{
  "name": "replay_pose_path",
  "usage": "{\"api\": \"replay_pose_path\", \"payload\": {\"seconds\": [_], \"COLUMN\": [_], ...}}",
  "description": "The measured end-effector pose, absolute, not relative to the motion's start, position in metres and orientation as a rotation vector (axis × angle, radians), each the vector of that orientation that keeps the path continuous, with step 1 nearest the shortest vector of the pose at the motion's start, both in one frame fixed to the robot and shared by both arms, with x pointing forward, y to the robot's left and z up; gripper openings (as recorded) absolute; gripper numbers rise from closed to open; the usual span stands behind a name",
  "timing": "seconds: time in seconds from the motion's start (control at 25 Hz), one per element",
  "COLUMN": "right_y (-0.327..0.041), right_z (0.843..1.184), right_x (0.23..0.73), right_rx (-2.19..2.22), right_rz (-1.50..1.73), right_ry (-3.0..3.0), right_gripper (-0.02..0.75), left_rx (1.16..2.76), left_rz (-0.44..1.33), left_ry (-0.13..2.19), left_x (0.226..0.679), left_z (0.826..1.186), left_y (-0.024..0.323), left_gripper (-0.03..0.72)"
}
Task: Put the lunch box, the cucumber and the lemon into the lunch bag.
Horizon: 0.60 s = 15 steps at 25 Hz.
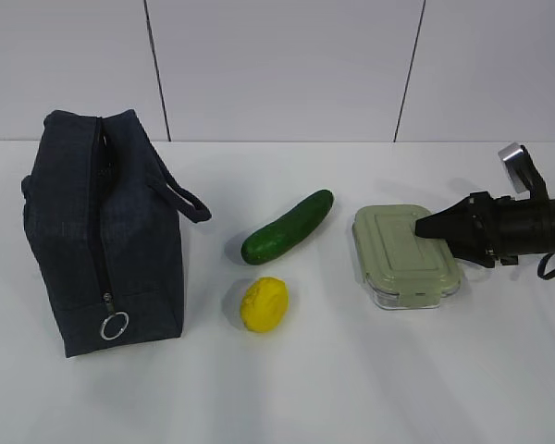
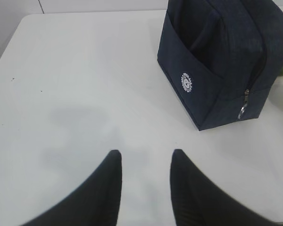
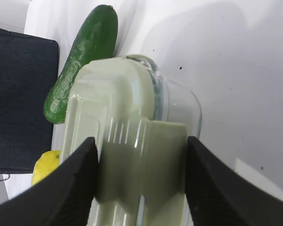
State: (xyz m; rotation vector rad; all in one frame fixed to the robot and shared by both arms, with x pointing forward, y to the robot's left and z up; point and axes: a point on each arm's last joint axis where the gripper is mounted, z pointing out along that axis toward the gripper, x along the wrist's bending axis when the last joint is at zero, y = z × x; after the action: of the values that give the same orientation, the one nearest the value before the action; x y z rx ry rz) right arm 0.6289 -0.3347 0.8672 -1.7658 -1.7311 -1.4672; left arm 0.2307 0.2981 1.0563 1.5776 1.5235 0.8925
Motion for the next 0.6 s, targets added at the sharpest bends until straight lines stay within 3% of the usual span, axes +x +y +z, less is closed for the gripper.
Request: {"api": "replay_pose_path", "payload": {"seconds": [0.6], "right_y": [-0.3321], "right_z": [0.8666], "right_x": [0.6258], "right_rx": [-1.704], "right_rz": [-1.464], "right_ry": [-1.74], "right_gripper": [0.435], "left_rx": [1.578], "left_rz": [0.892], "left_ry": [1.523], "left_x": [0.2307], "left_z": [1.0563], "left_y": [0.2981], "left_gripper": [0.24]}}
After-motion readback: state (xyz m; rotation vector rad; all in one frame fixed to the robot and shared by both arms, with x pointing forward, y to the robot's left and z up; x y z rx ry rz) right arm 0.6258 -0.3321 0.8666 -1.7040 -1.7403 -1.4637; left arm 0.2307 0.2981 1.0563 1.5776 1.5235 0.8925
